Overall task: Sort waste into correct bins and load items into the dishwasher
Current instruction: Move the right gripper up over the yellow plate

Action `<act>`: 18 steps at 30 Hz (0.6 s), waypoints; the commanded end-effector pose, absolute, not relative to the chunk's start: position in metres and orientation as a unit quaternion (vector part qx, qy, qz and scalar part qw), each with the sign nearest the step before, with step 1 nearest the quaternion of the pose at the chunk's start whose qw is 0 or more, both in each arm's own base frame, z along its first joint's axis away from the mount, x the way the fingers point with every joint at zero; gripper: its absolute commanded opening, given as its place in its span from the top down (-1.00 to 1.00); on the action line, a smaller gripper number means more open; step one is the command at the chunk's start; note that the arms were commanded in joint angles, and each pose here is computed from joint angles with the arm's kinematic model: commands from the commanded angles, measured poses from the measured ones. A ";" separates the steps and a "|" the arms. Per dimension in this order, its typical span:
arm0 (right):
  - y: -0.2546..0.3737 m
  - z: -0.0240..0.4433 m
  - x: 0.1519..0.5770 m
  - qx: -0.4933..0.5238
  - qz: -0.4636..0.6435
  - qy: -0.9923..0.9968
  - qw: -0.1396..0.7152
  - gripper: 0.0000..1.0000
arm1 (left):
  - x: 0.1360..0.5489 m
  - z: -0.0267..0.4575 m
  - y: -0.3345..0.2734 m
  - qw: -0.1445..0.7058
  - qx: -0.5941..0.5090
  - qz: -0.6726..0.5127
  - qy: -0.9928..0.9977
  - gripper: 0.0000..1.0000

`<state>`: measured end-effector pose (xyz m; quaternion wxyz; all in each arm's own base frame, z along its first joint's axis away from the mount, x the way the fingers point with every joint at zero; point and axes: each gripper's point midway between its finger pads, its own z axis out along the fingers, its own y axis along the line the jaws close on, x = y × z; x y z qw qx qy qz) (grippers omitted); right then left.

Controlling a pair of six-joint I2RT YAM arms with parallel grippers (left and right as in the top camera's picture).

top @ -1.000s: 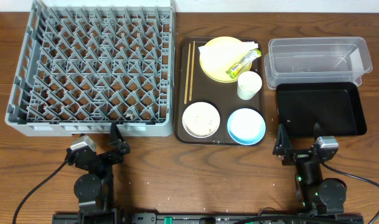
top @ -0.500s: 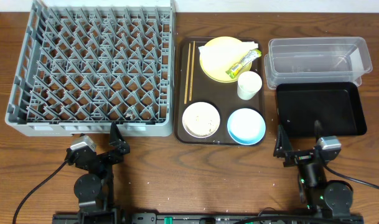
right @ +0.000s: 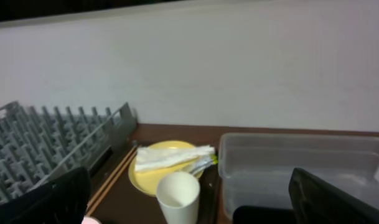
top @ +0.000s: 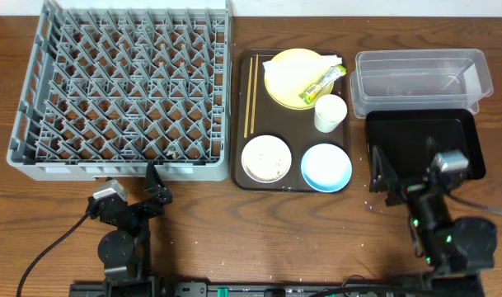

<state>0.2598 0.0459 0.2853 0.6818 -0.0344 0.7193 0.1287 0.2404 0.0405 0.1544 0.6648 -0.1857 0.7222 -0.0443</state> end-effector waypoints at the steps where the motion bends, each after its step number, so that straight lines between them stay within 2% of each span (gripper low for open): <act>1: 0.062 0.307 0.269 -0.069 0.148 0.728 0.666 -0.98 | 0.240 0.136 0.042 0.649 -0.187 -0.035 0.737 -0.96; 9: 0.075 0.331 0.314 -0.085 0.165 0.806 0.562 -0.99 | 0.240 0.136 0.042 0.649 -0.187 -0.035 0.737 -0.96; 18: 0.095 0.329 0.370 -0.092 0.202 0.875 0.430 -0.98 | 0.240 0.136 0.042 0.649 -0.187 -0.035 0.737 -0.96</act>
